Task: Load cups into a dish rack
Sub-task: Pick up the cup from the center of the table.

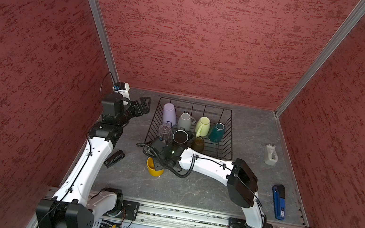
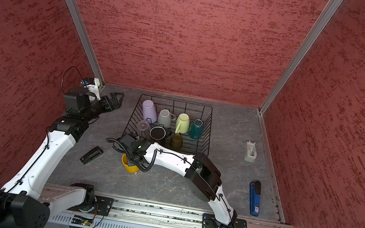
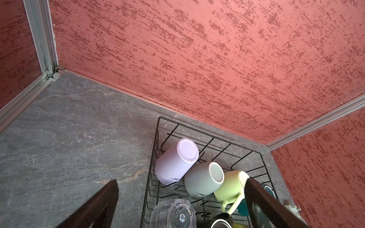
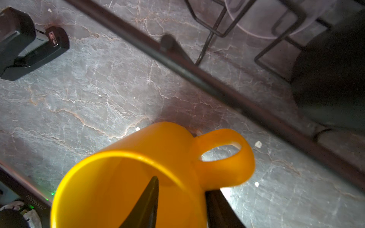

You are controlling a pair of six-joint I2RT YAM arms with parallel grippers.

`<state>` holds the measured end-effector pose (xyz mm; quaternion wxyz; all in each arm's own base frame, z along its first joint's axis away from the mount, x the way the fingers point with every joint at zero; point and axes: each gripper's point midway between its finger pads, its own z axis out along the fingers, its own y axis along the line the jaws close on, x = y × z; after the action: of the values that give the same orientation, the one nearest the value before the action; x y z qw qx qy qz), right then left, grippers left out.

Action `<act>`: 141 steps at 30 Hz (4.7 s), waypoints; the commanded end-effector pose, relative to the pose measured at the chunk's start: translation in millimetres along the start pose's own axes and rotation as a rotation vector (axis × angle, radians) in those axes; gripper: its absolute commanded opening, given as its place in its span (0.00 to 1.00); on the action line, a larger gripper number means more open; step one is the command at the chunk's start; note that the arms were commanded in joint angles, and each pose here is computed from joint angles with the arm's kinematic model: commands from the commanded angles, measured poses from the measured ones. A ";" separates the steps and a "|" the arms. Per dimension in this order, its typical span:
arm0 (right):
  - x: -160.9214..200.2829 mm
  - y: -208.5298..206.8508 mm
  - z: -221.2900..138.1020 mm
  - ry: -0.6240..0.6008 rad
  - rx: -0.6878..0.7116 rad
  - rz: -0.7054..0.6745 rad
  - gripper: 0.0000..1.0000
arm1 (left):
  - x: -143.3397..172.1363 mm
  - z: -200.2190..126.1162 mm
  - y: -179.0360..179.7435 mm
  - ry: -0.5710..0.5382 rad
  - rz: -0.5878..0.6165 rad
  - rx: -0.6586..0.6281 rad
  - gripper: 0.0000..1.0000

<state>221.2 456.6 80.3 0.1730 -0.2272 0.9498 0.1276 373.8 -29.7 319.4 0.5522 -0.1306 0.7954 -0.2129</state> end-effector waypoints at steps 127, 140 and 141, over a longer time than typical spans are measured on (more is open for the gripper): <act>-102.5 -138.0 -313.9 -1.123 -0.693 -0.452 0.00 | 132.3 -68.7 -286.0 0.570 0.215 1.476 0.78; -102.0 -135.2 -310.1 -1.115 -0.711 -0.453 0.00 | 133.3 -79.8 -290.9 0.593 0.227 1.512 0.66; -102.4 -135.3 -310.4 -1.116 -0.712 -0.453 0.00 | 133.6 -80.2 -291.4 0.592 0.230 1.514 0.67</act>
<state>298.4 271.8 360.7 0.5533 -0.3414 0.5913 0.4772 264.8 -318.8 363.5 0.2888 0.3837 0.5870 -0.6518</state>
